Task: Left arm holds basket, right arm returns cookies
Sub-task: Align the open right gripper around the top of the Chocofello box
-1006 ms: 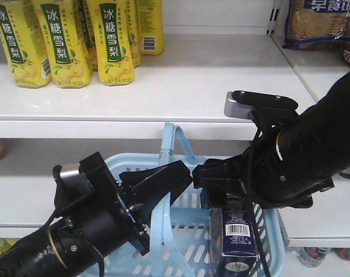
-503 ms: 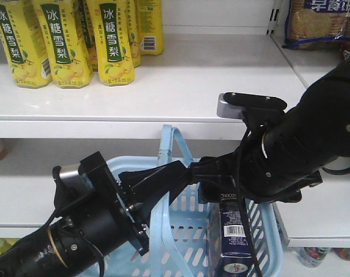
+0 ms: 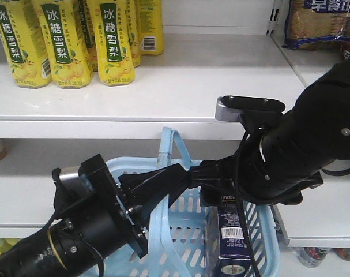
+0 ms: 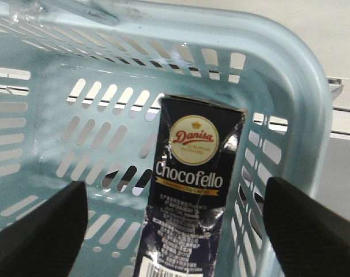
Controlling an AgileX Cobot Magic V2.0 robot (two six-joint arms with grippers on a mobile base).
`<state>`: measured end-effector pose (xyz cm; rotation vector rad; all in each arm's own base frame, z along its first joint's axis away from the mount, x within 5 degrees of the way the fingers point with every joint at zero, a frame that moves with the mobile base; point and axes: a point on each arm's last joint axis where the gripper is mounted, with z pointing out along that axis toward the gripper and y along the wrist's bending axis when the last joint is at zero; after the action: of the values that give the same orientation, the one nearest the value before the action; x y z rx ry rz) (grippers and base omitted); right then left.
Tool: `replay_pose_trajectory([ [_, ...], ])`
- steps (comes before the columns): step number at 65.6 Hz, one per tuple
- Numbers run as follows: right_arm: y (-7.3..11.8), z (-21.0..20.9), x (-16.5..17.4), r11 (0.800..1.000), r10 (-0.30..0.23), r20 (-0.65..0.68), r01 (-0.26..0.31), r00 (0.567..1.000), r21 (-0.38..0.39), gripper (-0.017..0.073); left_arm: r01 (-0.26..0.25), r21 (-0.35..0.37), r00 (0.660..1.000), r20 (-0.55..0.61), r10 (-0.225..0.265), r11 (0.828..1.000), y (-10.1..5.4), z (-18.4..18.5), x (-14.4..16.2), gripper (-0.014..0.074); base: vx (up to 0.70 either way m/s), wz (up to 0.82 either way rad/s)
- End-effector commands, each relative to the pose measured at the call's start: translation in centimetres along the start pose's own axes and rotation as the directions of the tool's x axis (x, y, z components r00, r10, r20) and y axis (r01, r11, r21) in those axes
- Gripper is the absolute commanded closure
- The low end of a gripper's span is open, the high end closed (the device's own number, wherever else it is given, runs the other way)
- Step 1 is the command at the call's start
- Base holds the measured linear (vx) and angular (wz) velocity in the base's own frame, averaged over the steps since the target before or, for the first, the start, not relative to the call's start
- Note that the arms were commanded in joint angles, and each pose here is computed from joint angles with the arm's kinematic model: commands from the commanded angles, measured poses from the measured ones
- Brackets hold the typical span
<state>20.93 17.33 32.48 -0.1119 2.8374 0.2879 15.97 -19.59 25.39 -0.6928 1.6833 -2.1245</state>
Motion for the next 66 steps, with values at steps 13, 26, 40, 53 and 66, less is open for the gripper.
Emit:
replay_pose_trajectory([
  [13, 0.2, -2.2, 0.3, 0.998, -0.054, 0.049, 0.056, 0.997, -0.035, -0.001, 0.001, 0.223, 1.0, -0.014, 0.003, 0.975, -3.3, 0.2, 0.3, 0.0594, 0.0, 0.0],
  [26, -0.5, -3.8, 0.7, 0.995, -0.091, 0.102, 0.095, 0.991, -0.034, -0.001, 0.001, 0.223, 1.0, -0.014, 0.003, 0.975, -3.3, 0.2, 0.3, 0.0594, 0.0, 0.0],
  [40, -0.6, -3.9, 1.1, 0.99, -0.132, 0.081, 0.135, 0.988, -0.037, -0.001, 0.001, 0.223, 1.0, -0.014, 0.003, 0.975, -3.3, 0.2, 0.3, 0.0594, 0.0, 0.0],
  [53, 0.2, -3.9, 1.4, 0.983, -0.174, 0.089, 0.179, 0.981, -0.049, -0.001, 0.001, 0.223, 1.0, -0.014, 0.003, 0.975, -3.3, 0.2, 0.3, 0.0594, 0.0, 0.0],
  [66, 0.5, -3.0, 1.3, 0.979, -0.199, 0.056, 0.201, 0.978, -0.028, -0.001, 0.001, 0.223, 1.0, -0.014, 0.003, 0.975, -3.3, 0.2, 0.3, 0.0594, 0.0, 0.0],
])
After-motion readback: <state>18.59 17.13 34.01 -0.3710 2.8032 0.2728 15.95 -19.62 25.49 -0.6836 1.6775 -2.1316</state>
